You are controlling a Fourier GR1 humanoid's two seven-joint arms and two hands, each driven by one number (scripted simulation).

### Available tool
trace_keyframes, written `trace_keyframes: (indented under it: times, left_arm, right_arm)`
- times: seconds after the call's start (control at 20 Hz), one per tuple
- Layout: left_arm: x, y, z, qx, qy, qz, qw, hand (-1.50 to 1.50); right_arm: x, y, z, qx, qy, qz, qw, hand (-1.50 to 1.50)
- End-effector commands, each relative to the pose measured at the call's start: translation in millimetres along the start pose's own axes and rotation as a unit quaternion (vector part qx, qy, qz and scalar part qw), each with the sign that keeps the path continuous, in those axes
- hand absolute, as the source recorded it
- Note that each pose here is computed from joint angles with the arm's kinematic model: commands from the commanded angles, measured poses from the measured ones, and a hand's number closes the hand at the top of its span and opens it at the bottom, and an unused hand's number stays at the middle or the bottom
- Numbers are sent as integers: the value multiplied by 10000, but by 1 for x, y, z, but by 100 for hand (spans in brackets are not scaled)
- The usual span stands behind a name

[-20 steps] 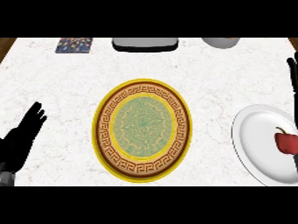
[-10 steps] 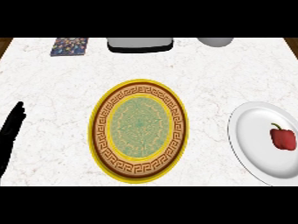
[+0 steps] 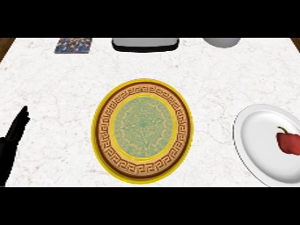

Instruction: Pick the bell pepper from the plate and place it in the plate

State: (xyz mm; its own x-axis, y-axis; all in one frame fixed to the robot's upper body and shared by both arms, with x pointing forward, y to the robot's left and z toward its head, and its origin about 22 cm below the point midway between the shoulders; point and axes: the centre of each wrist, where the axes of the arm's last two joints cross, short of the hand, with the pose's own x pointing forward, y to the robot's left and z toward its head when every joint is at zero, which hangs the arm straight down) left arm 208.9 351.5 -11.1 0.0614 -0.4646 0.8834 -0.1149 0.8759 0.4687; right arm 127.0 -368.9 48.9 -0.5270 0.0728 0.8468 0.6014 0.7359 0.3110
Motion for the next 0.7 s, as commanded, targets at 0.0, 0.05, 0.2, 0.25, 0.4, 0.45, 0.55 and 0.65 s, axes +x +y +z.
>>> trace_keyframes:
  times: [0.0, 0.05, 0.2, 0.25, 0.4, 0.45, 0.55, 0.65]
  left_arm:
    - [2, -12, -2, 24, 6, -7, 10000, 0]
    - [3, -11, 4, -35, -32, -59, 10000, 0]
    - [16, -3, -8, -43, -27, 83, 10000, 0]
    - [10, -5, -5, 18, -84, -18, 10000, 0]
    - [16, -11, 4, -79, -87, -81, 9999, 0]
    - [13, -21, -3, -15, -103, 37, 9999, 0]
    - [18, -8, -17, 20, -141, -53, 9999, 0]
    - [12, -11, -3, -48, -74, 33, 10000, 0]
  right_arm:
    - [16, -28, 11, 734, 543, 796, 9926, -150]
    - [26, -30, -1, 858, 637, 1099, 9882, -150]
    - [44, -41, -1, 1345, 1132, 1864, 9666, -150]
    - [46, -40, -14, 1392, 1106, 2133, 9607, -150]
    - [60, -28, -26, 1535, 1555, 2430, 9451, -150]
    - [52, -37, -29, 1613, 1706, 2529, 9386, -150]
    - [60, -45, -50, 1739, 1976, 2759, 9244, -150]
    - [63, -26, -48, 1858, 2116, 2876, 9154, -150]
